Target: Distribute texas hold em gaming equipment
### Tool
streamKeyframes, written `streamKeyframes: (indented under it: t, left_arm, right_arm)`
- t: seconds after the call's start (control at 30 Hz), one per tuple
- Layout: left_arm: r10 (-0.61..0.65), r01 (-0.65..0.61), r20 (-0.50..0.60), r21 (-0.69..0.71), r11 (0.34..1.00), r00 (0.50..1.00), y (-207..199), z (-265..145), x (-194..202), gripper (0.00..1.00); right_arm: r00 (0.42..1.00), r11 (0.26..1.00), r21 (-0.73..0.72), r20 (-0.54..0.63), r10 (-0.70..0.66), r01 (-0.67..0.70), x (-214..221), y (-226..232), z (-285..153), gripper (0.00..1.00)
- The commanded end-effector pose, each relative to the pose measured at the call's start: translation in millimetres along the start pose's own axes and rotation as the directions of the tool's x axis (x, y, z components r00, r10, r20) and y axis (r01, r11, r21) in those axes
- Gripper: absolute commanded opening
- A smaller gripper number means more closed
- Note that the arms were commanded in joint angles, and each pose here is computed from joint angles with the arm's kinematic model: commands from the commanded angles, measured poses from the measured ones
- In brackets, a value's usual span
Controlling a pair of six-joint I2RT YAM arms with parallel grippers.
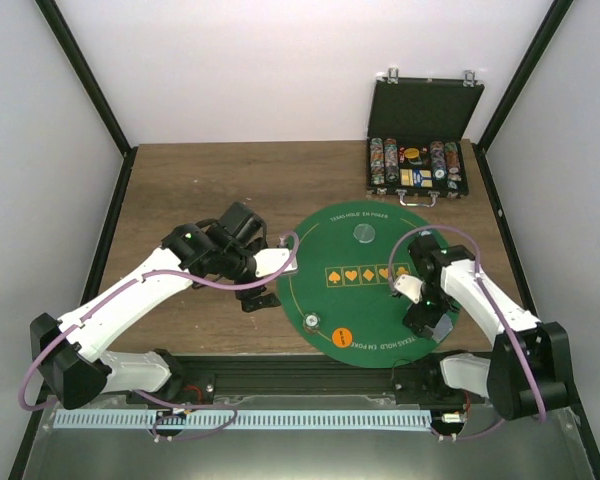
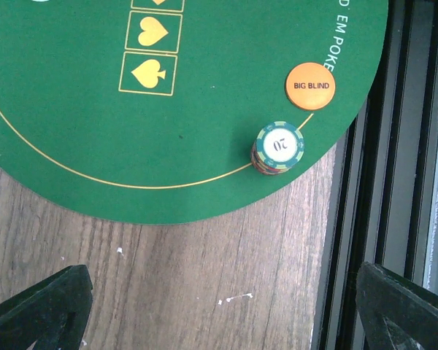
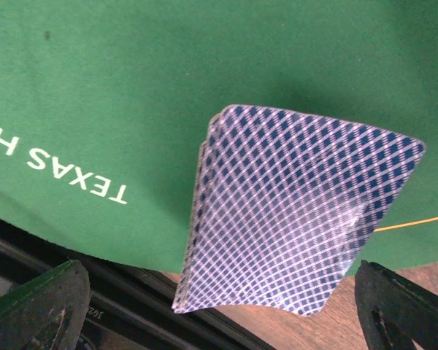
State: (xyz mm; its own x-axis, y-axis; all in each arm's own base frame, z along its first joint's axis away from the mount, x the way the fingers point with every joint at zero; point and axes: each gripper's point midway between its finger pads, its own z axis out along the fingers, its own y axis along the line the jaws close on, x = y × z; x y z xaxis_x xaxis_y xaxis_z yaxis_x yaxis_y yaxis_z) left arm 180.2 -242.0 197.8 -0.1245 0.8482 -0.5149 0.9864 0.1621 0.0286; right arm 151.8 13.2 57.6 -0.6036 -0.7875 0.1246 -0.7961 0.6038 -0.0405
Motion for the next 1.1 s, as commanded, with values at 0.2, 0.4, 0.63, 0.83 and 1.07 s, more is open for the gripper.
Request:
streamKeyframes:
  t: [0.2, 0.4, 0.63, 0.83, 1.07]
  left_arm:
    - [0.000, -0.001, 0.014, 0.023, 1.000, 1.000, -3.6, -0.1, -1.3, 1.00]
    - [-0.002, 0.002, 0.013, 0.028, 1.000, 1.000, -4.6, -0.5, -0.9, 0.99]
    - [0.000, 0.000, 0.016, 0.024, 1.000, 1.000, -5.2, -2.4, -1.2, 0.99]
    - [0.005, -0.006, 0.019, 0.012, 1.000, 1.000, -4.2, -4.1, -2.4, 0.99]
    - [0.007, -0.007, 0.015, 0.001, 1.000, 1.000, -3.2, -2.4, -1.7, 0.99]
  right_arm:
    - [1.000, 0.994, 0.110, -0.007, -0.018, 0.019, -14.7, -30.1, -0.6, 1.00]
    - [0.999, 0.997, 0.063, -0.001, -0.045, 0.045, -18.6, -24.1, 9.1, 1.00]
    - [0.997, 0.997, 0.030, -0.034, -0.067, 0.068, -7.8, -18.9, 28.4, 1.00]
    - [0.995, 0.995, 0.000, -0.001, -0.101, 0.101, -0.7, -3.6, 45.9, 1.00]
    - [0.990, 0.993, -0.005, 0.085, -0.115, 0.116, -17.2, -2.8, 45.2, 0.82]
